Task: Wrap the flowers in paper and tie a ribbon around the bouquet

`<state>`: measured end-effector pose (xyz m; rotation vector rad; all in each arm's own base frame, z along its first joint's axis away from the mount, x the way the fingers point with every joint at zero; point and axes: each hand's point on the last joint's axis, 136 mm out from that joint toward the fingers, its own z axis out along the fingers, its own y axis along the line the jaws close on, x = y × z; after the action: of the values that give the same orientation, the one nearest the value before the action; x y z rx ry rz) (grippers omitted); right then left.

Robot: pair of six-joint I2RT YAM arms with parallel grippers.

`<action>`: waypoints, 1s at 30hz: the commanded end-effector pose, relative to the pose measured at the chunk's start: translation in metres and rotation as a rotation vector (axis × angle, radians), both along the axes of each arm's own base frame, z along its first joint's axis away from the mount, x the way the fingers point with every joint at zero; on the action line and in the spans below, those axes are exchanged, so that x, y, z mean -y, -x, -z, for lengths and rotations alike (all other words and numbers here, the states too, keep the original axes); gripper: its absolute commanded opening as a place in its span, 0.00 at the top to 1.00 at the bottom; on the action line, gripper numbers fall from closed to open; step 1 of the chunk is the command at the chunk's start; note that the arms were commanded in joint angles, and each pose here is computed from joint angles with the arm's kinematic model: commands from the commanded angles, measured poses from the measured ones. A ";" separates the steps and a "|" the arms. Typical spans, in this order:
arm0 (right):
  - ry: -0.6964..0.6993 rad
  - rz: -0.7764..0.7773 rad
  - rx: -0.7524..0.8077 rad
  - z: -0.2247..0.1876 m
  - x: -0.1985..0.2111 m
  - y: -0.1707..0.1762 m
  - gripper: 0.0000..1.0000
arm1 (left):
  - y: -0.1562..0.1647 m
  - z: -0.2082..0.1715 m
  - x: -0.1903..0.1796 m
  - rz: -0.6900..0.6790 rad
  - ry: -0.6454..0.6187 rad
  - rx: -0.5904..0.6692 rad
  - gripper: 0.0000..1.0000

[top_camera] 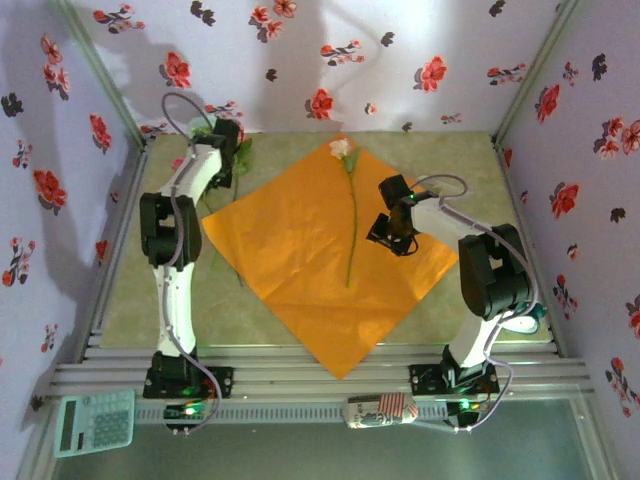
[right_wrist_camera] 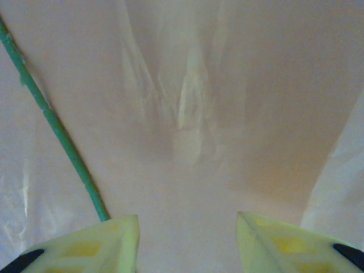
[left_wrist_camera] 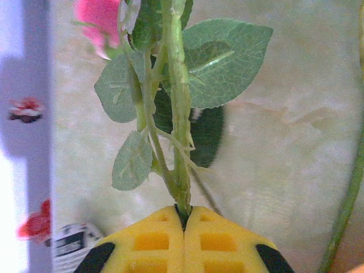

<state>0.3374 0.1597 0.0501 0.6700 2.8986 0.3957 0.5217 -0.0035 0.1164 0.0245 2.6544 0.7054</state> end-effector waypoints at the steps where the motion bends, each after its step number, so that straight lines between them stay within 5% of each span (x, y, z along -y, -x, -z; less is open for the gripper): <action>1: 0.014 0.002 0.017 -0.010 0.002 0.003 0.51 | 0.005 -0.065 -0.010 -0.032 -0.055 0.101 1.00; 5: 0.010 -0.002 0.022 -0.010 0.000 -0.001 0.51 | 0.019 -0.106 -0.009 -0.054 -0.067 0.166 1.00; 7: 0.010 -0.003 0.027 -0.010 0.000 -0.003 0.51 | 0.025 -0.124 -0.001 -0.072 0.031 0.214 1.00; 13: 0.004 0.008 0.034 -0.011 0.006 -0.006 0.51 | 0.023 -0.142 0.141 0.057 0.859 0.280 1.00; 17: -0.001 0.030 0.041 -0.015 0.018 -0.008 0.51 | 0.025 -0.154 0.245 0.172 1.216 0.277 1.00; 24: -0.014 0.078 0.067 -0.028 0.041 -0.007 0.51 | 0.022 -0.088 0.350 0.206 1.384 0.152 1.00; 30: -0.022 0.091 0.080 -0.032 0.045 0.000 0.51 | 0.010 -0.018 0.364 0.145 1.324 0.046 1.00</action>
<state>0.3456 0.1166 0.0809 0.7903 2.7701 0.4357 0.4953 -0.3669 0.1239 -0.1263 2.5482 -1.0613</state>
